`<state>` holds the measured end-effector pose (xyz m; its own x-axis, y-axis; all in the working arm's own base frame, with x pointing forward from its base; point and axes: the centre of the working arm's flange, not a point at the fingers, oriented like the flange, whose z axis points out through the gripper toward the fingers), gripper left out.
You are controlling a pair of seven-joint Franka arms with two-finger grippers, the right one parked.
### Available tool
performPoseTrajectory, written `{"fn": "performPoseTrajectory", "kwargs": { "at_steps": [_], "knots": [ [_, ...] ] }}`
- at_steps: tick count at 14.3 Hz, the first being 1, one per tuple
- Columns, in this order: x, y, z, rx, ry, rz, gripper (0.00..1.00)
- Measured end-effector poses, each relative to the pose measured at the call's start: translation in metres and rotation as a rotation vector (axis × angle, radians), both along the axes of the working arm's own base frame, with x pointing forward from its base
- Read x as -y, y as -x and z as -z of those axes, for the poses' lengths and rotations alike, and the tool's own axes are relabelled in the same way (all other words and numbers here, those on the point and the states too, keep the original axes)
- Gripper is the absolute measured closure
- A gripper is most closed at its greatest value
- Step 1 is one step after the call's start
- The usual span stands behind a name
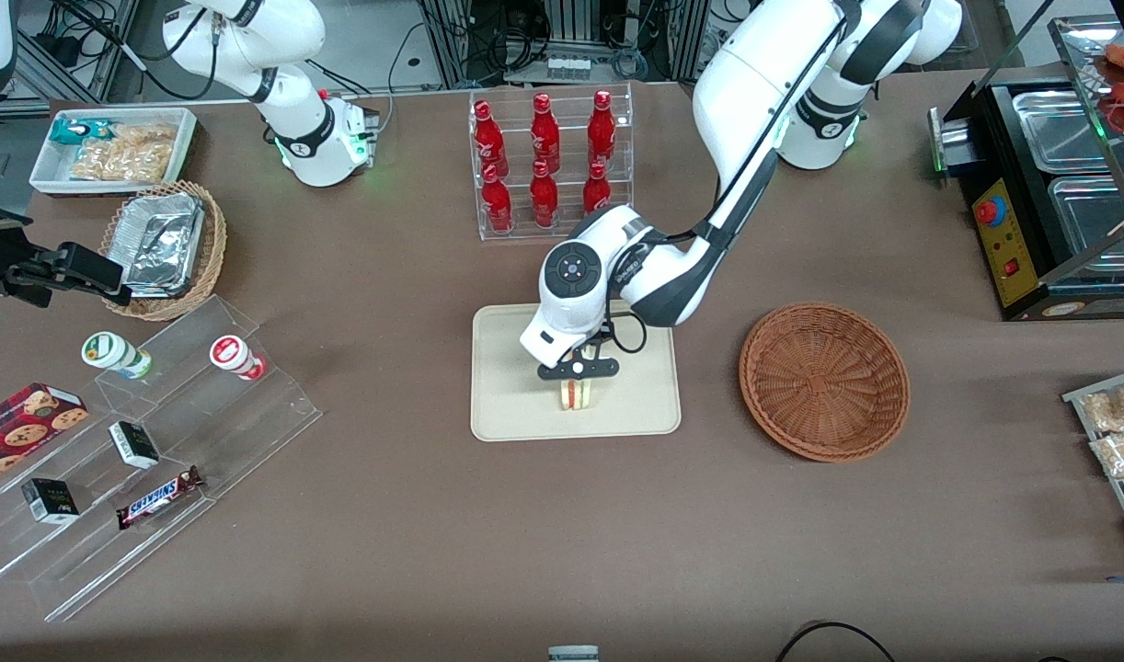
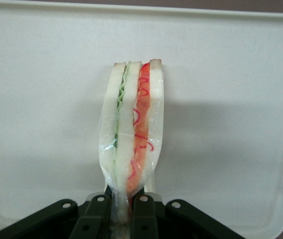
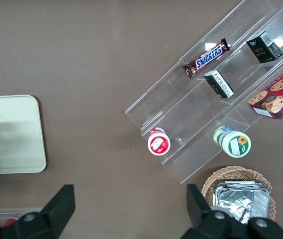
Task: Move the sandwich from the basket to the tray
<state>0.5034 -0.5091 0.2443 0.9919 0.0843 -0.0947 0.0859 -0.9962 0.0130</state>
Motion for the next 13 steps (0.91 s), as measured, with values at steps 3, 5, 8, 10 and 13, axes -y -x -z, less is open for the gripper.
{"fn": "performPoseTrajectory", "kwargs": {
  "at_steps": [3,5,8,10,13],
  "knots": [
    [-0.001,-0.007,-0.007,0.012,0.008,-0.018,0.59],
    [0.001,-0.012,-0.02,0.031,0.022,-0.022,0.39],
    [-0.012,-0.021,-0.058,0.039,-0.009,-0.042,0.1],
    [-0.04,-0.037,-0.084,0.048,-0.052,-0.082,0.0],
    [-0.091,-0.062,-0.109,0.029,-0.109,-0.159,0.0]
  ]
}}
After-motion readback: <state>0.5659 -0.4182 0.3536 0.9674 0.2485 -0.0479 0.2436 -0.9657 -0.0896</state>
